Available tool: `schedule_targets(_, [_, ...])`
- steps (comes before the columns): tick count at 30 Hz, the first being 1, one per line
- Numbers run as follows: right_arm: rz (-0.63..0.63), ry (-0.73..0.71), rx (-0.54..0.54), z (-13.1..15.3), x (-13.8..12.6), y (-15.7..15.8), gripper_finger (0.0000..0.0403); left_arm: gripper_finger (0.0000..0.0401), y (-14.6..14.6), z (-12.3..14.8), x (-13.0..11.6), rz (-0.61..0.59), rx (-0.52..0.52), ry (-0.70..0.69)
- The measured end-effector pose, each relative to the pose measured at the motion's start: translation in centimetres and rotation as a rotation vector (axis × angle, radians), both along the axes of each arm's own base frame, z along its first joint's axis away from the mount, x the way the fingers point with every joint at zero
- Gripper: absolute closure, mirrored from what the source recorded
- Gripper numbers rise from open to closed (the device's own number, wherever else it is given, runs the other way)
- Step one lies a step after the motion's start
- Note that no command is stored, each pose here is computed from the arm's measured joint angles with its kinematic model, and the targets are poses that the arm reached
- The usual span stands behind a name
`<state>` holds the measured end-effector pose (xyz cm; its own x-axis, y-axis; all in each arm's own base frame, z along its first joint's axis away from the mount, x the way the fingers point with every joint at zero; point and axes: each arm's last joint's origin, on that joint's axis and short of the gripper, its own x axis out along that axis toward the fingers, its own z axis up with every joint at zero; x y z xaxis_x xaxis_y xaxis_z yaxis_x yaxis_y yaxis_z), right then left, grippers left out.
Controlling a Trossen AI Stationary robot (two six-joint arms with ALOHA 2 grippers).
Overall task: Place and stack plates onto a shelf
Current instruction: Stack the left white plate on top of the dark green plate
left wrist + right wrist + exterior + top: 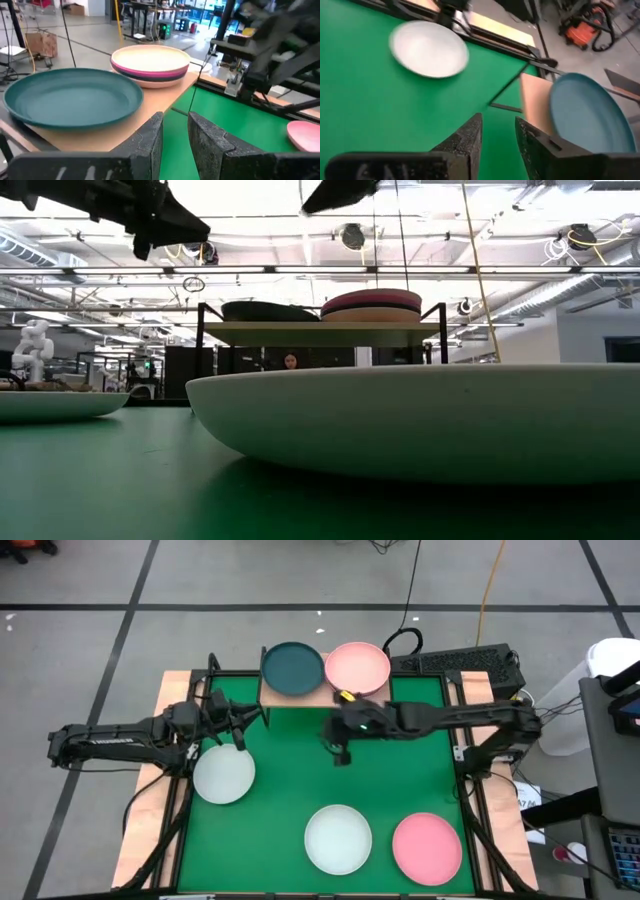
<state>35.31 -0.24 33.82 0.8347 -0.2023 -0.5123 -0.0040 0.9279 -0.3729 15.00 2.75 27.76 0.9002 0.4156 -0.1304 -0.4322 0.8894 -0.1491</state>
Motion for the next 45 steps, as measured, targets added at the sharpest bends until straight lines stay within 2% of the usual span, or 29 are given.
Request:
schedule_targets(6, [-0.016, -0.104, 0.042, 0.6, -4.5, 1.8, 0.0307, 0.0307, -0.4, -0.6, 0.0, -0.019, -0.020, 0.053])
schedule_targets(11, [0.025, -0.251, 0.061, -0.7, -7.3, 2.7, 0.0307, 0.0307, -0.7, -1.1, 0.2, -0.034, -0.049, 0.089])
schedule_targets(15, [0.067, -0.401, 0.025, -2.5, -8.8, 3.1, 0.0307, 0.0307, -1.5, 0.0, 1.1, -0.081, -0.059, 0.176])
schedule_targets(20, [0.085, -0.556, 0.025, -4.1, -10.5, 3.2, 0.0307, 0.0307, -2.6, 1.5, 2.7, -0.091, -0.064, 0.370])
schedule_targets(25, [0.107, -0.560, 0.067, -4.9, -11.5, 3.8, 0.0307, 0.0307, -3.7, 0.0, 3.7, -0.098, -0.125, 0.605])
schedule_targets(28, [0.131, -0.541, 0.087, -5.0, -11.8, 4.5, 0.0307, 0.0307, -4.6, -1.7, 3.8, -0.147, -0.206, 0.763])
schedule_targets(32, [0.163, -0.526, 0.093, -5.1, -12.0, 5.2, 0.0307, 0.0307, -5.9, -3.5, 3.5, -0.125, -0.304, 0.935])
schedule_targets(45, [0.185, -0.517, 0.100, -5.2, -12.1, 5.8, 0.0307, 0.0307, -10.0, -7.8, 4.9, -0.034, -0.350, 1.141])
